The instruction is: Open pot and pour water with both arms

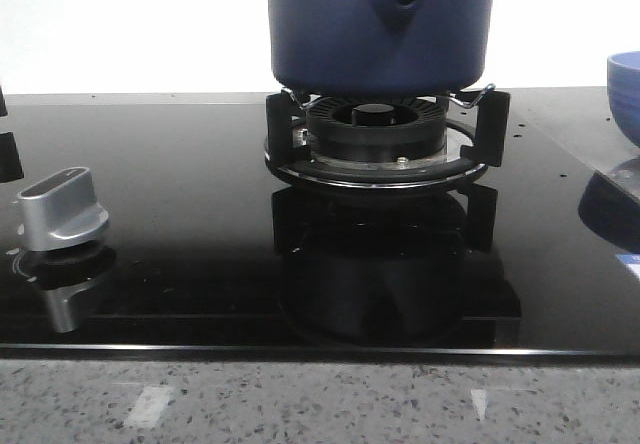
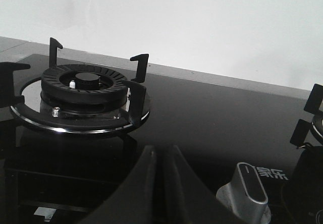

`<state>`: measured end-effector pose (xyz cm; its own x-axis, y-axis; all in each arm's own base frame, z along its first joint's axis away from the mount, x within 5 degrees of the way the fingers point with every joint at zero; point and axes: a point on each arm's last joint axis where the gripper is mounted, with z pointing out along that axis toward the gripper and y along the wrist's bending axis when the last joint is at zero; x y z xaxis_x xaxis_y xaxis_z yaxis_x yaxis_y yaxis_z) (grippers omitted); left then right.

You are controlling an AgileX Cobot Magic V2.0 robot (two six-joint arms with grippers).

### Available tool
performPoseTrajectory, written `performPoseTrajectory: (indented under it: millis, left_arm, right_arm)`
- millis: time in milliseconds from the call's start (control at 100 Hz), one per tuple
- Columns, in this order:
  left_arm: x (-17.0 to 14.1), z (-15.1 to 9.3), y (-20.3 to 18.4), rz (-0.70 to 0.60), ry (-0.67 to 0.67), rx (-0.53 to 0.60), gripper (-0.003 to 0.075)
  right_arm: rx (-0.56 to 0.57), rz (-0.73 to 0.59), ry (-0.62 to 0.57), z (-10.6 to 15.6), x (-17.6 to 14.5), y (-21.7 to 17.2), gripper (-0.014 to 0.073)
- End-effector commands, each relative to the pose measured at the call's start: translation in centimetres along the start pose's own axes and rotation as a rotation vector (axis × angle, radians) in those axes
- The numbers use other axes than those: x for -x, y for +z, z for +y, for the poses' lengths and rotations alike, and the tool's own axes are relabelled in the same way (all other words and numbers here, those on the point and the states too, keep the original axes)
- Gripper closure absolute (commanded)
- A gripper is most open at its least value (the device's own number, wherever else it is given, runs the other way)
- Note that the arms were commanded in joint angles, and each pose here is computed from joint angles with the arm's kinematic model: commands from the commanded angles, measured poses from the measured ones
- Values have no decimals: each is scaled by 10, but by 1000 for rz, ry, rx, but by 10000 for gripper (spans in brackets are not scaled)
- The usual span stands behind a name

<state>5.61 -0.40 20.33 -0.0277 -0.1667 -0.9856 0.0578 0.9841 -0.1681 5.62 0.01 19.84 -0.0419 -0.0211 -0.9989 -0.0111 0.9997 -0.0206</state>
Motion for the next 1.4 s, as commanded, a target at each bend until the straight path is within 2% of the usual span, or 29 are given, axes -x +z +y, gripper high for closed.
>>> performPoseTrajectory:
  millis: [0,390,720,880,1050,1100,1220,1290,1390]
  left_arm:
    - [-3,1,-1,-67,-5,-3,741]
    - [-2,1,-1,-75,-7,-4,741]
    - [2,1,-1,-120,-42,-7,741]
    - [4,2,-1,-137,-262,-14,741]
    - [10,5,-3,-197,-601,-14,741]
    - [13,5,-3,-206,-646,-17,741]
    - [24,2,-6,-222,-654,-41,741]
    - [38,-2,-9,-237,-640,-71,741]
    - [63,-11,-14,-227,-550,-114,741]
  right_arm:
    - [0,-74,-13,0,-1,0,641]
    - [5,-122,-1,1,4,-1,641]
    - [16,-176,212,0,9,-2,641]
    - [19,-187,342,-1,10,-2,641]
    - [25,-194,609,-3,10,-2,641]
    - [29,-198,649,-3,12,-2,641]
    - [64,-194,635,0,27,-6,641]
    - [92,-178,557,3,42,-11,641]
    - [111,-147,408,6,70,-18,641]
